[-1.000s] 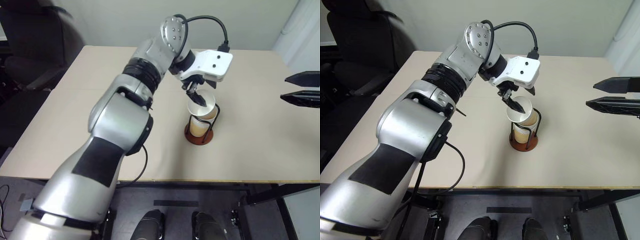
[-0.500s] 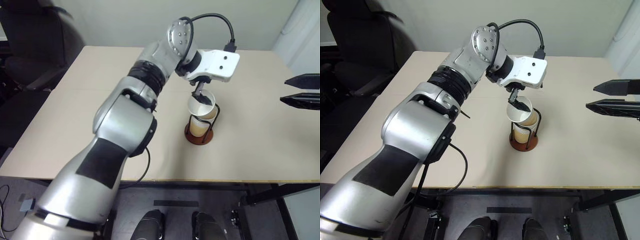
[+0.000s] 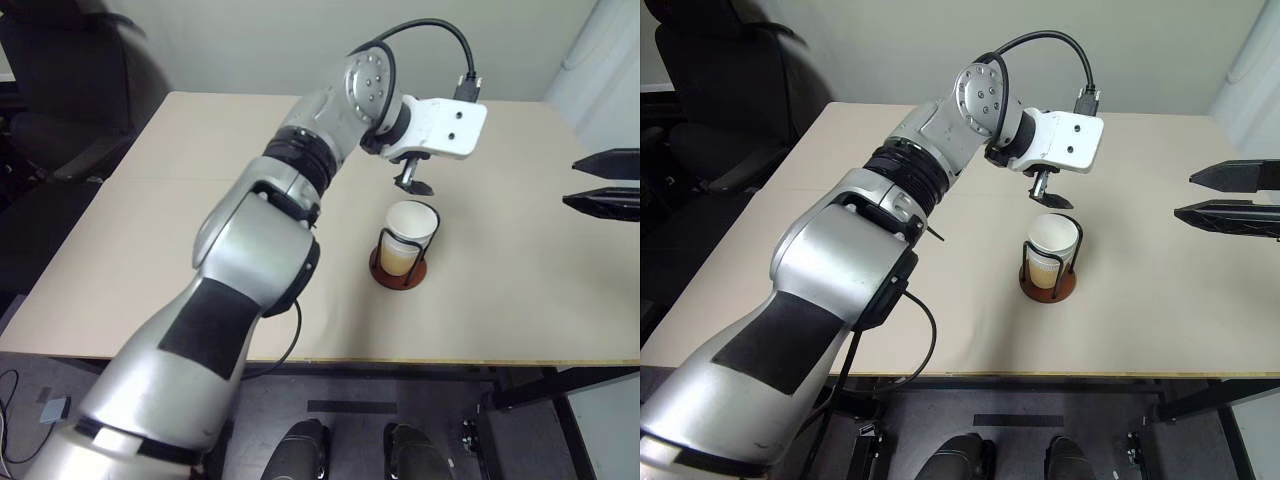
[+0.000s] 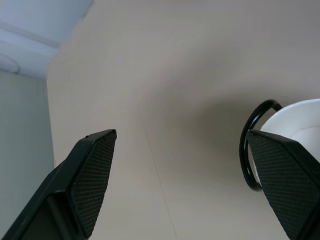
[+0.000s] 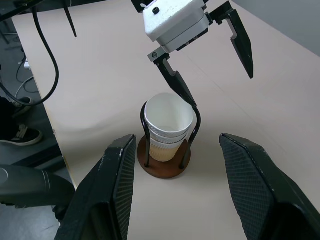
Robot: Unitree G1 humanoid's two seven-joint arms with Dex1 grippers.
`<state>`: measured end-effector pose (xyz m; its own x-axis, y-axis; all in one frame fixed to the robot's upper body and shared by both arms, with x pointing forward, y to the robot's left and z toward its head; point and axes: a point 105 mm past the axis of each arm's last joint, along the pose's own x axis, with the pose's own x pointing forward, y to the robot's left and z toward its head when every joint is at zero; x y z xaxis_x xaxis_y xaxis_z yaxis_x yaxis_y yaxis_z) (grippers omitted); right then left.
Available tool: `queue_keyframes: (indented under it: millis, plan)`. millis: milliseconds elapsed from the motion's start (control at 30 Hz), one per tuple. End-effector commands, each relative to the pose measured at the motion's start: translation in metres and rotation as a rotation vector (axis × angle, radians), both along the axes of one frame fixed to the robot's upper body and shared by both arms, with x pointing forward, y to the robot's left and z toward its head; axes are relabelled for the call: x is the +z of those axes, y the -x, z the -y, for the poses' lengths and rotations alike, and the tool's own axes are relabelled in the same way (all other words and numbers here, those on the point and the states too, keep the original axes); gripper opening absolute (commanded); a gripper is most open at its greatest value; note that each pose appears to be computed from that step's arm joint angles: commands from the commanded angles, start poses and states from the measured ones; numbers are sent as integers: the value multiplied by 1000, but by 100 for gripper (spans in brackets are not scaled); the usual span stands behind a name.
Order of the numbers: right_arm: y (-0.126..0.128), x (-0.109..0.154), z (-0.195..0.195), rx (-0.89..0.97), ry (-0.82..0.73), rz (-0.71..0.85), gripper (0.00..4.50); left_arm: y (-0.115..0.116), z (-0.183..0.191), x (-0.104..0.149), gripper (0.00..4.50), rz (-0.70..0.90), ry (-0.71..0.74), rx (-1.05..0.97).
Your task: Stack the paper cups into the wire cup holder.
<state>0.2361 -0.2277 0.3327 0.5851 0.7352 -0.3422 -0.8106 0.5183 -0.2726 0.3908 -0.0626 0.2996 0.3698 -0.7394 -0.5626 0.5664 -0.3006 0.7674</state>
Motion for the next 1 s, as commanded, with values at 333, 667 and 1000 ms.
queue_keyframes:
  millis: [333, 667, 1000]
  plan:
    - [-2, -9, -4, -1, 23, 26, 264, 10, -55, 42, 445, -373, 360, -75]
    - [-45, -50, 9, -97, 19, 35, 264, 7, -148, 49, 445, -689, 699, -19]
    - [-59, -62, 1, -54, 50, 20, 264, 3, -191, 48, 445, -704, 785, 119]
